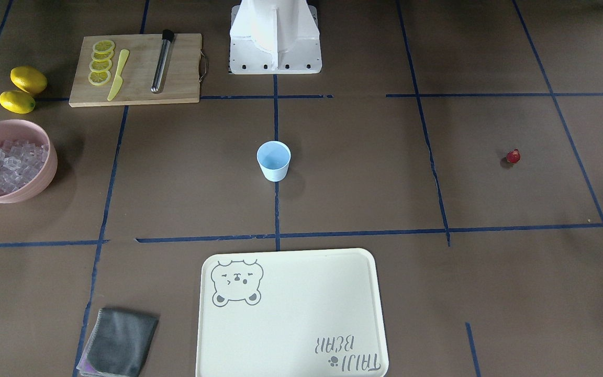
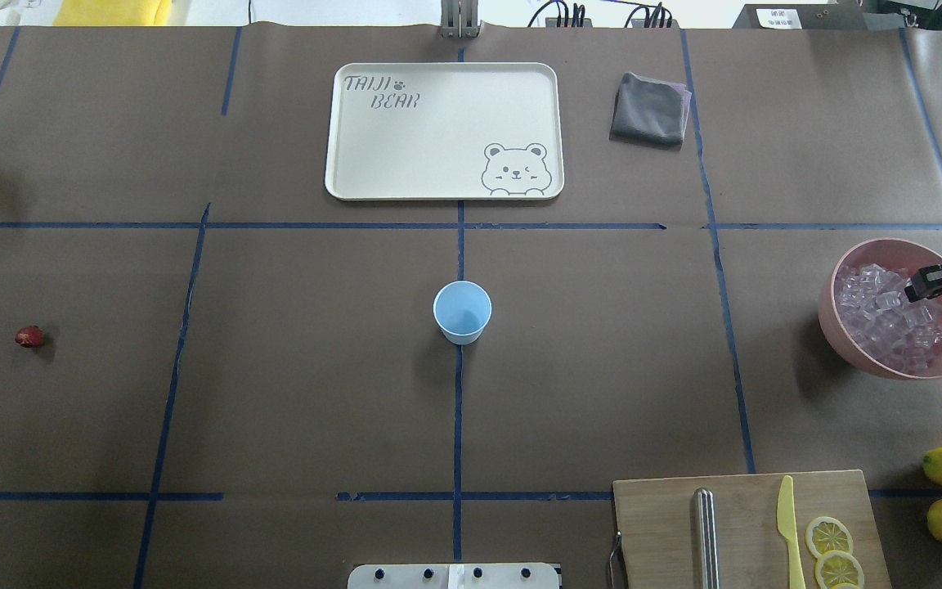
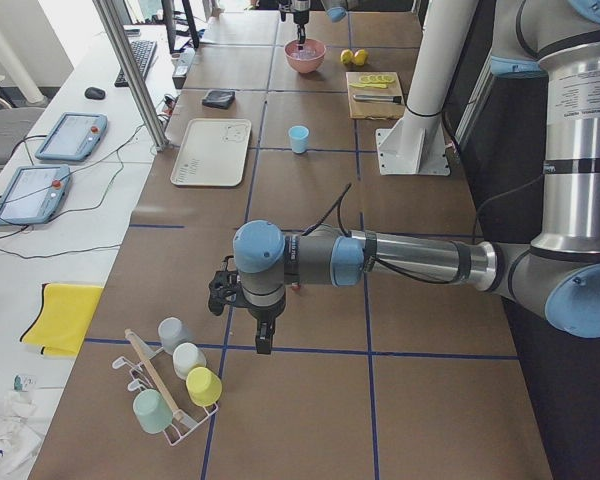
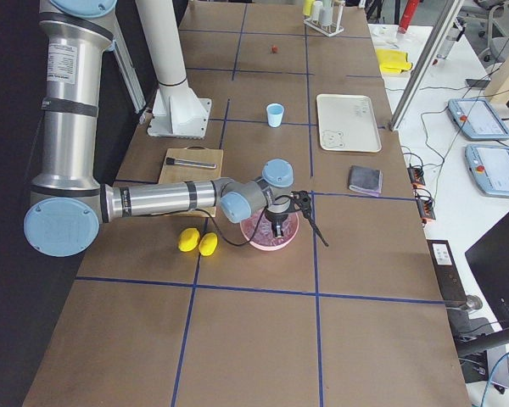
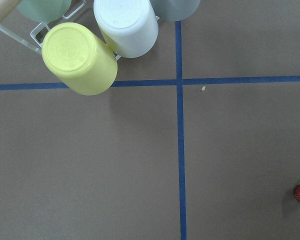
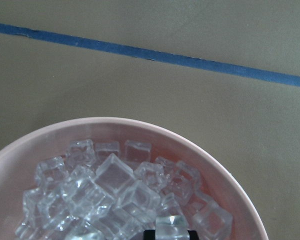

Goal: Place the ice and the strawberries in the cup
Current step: 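Lower the right gripper into the pink bowl and grasp an ice cube, then carry the ice cube with the right gripper over the light-blue cup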

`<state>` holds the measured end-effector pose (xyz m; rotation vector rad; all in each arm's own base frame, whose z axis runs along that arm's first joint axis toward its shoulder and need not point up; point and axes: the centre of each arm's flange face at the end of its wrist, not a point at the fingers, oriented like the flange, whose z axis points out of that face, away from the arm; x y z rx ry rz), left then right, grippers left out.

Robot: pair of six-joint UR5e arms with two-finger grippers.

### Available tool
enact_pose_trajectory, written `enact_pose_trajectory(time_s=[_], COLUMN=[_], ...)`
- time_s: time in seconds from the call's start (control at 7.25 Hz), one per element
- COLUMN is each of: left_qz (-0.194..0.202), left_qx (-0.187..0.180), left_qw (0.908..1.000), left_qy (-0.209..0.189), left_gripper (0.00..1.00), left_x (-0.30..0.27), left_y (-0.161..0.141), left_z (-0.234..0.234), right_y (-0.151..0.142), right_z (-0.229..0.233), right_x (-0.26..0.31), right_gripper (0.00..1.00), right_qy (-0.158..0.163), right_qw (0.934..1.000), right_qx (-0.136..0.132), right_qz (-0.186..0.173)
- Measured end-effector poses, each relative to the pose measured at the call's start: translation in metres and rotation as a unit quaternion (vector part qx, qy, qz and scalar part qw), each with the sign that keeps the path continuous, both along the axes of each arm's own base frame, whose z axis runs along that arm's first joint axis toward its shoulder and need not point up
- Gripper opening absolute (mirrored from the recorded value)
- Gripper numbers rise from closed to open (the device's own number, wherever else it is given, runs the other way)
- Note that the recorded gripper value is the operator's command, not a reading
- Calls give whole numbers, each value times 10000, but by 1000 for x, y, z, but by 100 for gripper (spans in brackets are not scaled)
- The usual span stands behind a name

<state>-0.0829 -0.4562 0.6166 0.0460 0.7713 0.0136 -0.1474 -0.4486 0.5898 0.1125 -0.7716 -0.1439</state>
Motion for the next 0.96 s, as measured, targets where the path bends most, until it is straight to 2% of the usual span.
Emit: enact_pose_trajectory(time_s=[0.41,0.83,0.96], left_qz=[2,0,0], left_qx=[18,22,20], left_qw=[10000,10000,10000], left_qy=[3,0,-1], left_gripper=[100,100,100], left_x=[0,0,0], left_y=[-1,-1,0], left_z=[-2,-4,-4], right_y=[10,26,32], right_z=[-21,-99,-130], right_x=[10,59,67], right_gripper=[0,0,0], right_qy=[-120,-573,-619], right_qw=[9998,9978,9975], right_qx=[143,101,53], right_qz=[19,305,344])
